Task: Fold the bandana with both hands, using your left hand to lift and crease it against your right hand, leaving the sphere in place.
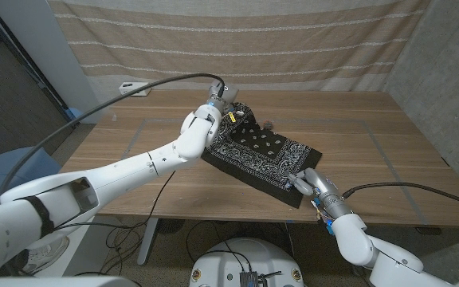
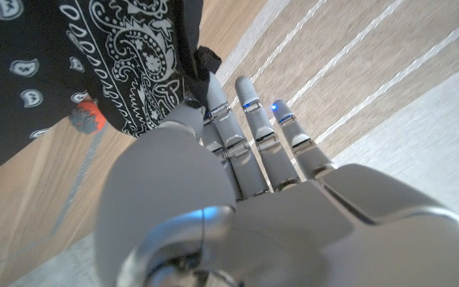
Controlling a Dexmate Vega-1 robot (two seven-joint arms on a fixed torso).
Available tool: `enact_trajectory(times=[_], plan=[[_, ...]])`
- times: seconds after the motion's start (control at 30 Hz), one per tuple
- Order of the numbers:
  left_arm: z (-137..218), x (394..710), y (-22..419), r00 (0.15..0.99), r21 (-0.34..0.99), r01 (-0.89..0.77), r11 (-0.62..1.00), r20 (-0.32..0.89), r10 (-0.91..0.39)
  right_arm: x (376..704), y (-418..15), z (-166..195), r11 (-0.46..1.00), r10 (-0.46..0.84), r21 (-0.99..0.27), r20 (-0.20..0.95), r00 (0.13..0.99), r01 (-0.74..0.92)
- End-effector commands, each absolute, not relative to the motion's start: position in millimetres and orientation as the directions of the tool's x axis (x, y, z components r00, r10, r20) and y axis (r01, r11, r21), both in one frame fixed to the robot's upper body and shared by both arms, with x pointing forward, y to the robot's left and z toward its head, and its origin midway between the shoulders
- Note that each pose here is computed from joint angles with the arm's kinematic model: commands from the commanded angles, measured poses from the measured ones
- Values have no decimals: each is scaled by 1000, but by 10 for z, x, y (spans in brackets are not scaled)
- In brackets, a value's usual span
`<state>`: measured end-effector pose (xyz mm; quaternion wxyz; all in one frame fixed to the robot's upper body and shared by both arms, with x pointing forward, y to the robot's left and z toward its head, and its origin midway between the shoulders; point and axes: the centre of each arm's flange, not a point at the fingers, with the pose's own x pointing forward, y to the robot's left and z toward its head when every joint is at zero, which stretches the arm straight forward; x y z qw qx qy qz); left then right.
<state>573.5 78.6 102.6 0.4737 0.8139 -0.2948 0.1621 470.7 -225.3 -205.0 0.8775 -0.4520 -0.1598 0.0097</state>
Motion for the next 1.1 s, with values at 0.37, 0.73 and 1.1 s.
enact_trajectory(times=[0.37, 0.73, 1.1], plan=[[1281, 5339, -118, 674, 528, -729, -436, 440, -593, 4719, -2351, -2211, 599, 175, -789, 291, 941, 133], [1353, 5339, -686, 612, 518, -760, -392, 370, -698, 4759, -2424, -2259, 614, 172, -778, 295, 940, 132], [1201, 5281, -1096, 565, 546, -750, -373, 237, -790, 4780, -2492, -2294, 626, 161, -768, 297, 941, 135]])
